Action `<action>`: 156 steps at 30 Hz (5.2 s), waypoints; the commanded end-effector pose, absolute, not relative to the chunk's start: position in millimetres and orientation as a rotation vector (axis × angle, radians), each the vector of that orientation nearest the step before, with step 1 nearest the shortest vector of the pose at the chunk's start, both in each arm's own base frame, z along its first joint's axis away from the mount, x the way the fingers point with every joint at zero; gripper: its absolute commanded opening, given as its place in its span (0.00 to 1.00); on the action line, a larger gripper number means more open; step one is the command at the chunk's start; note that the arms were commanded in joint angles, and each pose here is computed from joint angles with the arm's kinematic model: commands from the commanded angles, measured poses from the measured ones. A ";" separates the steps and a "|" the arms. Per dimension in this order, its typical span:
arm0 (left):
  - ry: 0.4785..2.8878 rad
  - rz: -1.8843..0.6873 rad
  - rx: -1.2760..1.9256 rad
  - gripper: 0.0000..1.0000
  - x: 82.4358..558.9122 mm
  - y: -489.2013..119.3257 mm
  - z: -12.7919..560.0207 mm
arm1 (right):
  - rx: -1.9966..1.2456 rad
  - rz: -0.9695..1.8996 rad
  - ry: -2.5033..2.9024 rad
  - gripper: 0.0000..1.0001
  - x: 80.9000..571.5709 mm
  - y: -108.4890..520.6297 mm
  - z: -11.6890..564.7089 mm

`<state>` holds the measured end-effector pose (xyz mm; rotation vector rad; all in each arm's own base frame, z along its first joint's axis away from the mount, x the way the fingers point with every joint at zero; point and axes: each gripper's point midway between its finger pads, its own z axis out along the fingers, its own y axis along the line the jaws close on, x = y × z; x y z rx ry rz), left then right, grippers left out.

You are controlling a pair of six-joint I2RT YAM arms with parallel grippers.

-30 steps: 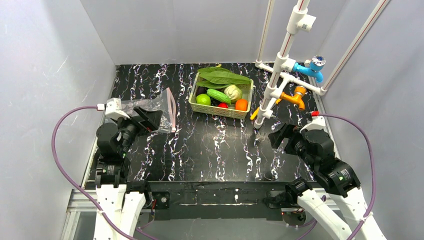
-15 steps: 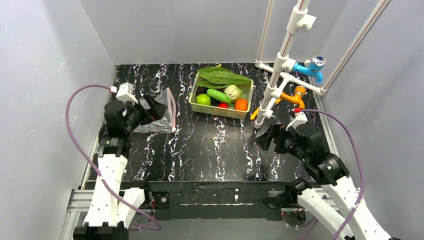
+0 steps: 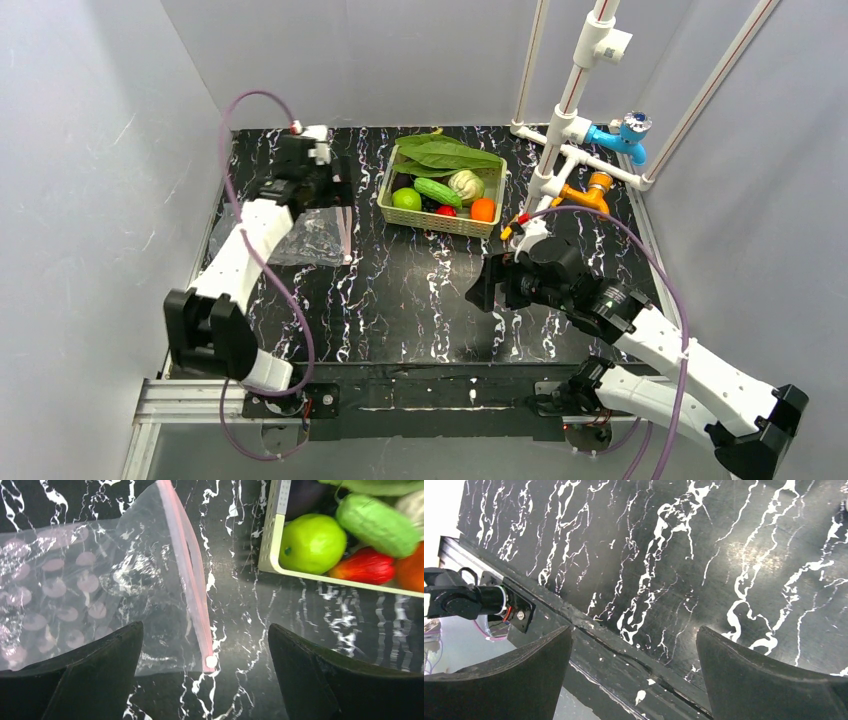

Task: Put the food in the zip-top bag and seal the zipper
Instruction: Pick up the zipper food storage bag at the center of the board, then open the zipper of the food storage bag.

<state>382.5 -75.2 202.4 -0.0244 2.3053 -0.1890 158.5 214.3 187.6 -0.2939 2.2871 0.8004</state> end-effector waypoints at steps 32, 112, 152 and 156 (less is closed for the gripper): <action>2.618 0.232 0.232 0.11 401.5 -89.2 53.3 | -0.222 0.885 2.241 1.00 151.2 218.5 206.4; 2.026 -0.264 0.343 0.04 336.7 -147.6 249.5 | -0.295 0.614 2.108 0.01 306.1 409.2 282.3; 1.989 0.323 0.124 0.00 345.7 -52.2 250.5 | -0.707 0.924 1.963 0.63 267.5 405.8 362.5; 2.015 0.342 0.126 0.00 350.0 -51.8 242.7 | -0.734 0.872 1.907 0.77 258.3 382.7 368.6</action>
